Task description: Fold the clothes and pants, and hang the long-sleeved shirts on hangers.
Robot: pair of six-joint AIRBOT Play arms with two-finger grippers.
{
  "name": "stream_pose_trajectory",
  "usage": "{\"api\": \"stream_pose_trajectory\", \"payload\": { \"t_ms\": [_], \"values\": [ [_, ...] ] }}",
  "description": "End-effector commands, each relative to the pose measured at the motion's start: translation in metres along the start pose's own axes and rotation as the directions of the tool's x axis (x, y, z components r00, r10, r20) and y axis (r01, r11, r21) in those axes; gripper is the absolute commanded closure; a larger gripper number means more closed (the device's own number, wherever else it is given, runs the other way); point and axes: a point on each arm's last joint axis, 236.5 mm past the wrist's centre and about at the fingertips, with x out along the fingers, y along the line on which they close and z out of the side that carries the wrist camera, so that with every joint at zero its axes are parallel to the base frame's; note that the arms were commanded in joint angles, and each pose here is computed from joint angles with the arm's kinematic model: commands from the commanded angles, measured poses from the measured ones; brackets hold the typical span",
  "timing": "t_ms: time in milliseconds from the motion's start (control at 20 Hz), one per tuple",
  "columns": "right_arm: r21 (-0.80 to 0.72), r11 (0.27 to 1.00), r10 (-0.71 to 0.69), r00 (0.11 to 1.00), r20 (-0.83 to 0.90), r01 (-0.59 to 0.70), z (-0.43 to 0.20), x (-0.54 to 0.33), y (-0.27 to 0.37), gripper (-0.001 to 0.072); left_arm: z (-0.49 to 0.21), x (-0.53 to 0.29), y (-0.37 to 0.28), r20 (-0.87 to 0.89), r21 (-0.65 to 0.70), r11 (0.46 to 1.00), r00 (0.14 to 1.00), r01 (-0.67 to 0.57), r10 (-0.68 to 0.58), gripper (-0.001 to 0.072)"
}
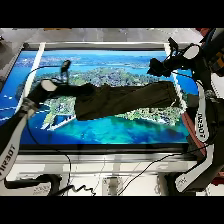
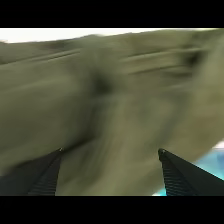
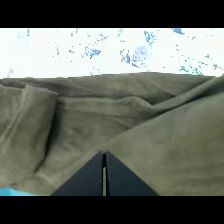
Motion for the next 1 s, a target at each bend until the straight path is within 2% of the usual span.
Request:
{"api": "stream_pose_trajectory", "payload": {
  "t_ms": [0,250,400,450,500,650,700,800,900,950],
  "values": [
    [-0.036,0.999,-0.020,1.000,-0.014,0.020,-0.004,0.001,-0.006,0.0686,-0.030,-0.026,0.096,-0.122,-0.168,0.978,0.987,-0.125,0.105,-0.0001],
    [-0.072,0.997,-0.001,1.000,0.010,0.001,-0.002,0.011,0.016,0.0686,-0.069,0.008,0.140,-0.211,-0.316,0.939,0.975,-0.139,0.073,0.0001],
    [-0.109,0.994,0.012,1.000,0.022,-0.010,-0.002,0.017,0.030,0.0686,-0.072,0.041,0.128,-0.180,-0.387,0.921,0.983,-0.041,-0.032,0.0010],
    [-0.118,0.993,0.016,1.000,0.024,-0.013,-0.003,0.019,0.034,0.0686,-0.068,0.048,0.126,-0.150,-0.398,0.917,0.988,-0.014,-0.049,0.0097],
    [-0.124,0.992,0.020,1.000,0.024,-0.017,-0.004,0.020,0.038,0.0686,-0.062,0.053,0.127,-0.119,-0.406,0.914,0.992,-0.008,-0.044,0.0151],
    [-0.137,0.990,0.023,1.000,0.018,-0.020,-0.006,0.023,0.044,0.0686,-0.055,0.063,0.121,-0.095,-0.381,0.924,0.995,-0.018,-0.019,0.0173],
    [-0.140,0.990,0.023,1.000,0.020,-0.020,-0.006,0.024,0.045,0.0686,-0.058,0.065,0.113,-0.111,-0.367,0.930,0.993,-0.012,-0.031,0.0296],
    [-0.141,0.990,0.024,1.000,0.017,-0.022,-0.007,0.024,0.046,0.0686,-0.064,0.061,0.094,-0.167,-0.322,0.946,0.982,0.031,-0.090,0.0676],
    [-0.141,0.990,0.022,1.000,0.005,-0.021,-0.010,0.024,0.045,0.0686,-0.057,0.039,0.080,-0.249,-0.217,0.974,0.962,0.058,-0.113,0.0690],
    [-0.141,0.990,0.021,1.000,-0.001,-0.021,-0.011,0.024,0.045,0.0686,-0.051,0.024,0.079,-0.290,-0.160,0.986,0.953,0.038,-0.084,0.0690]
  ]
}}
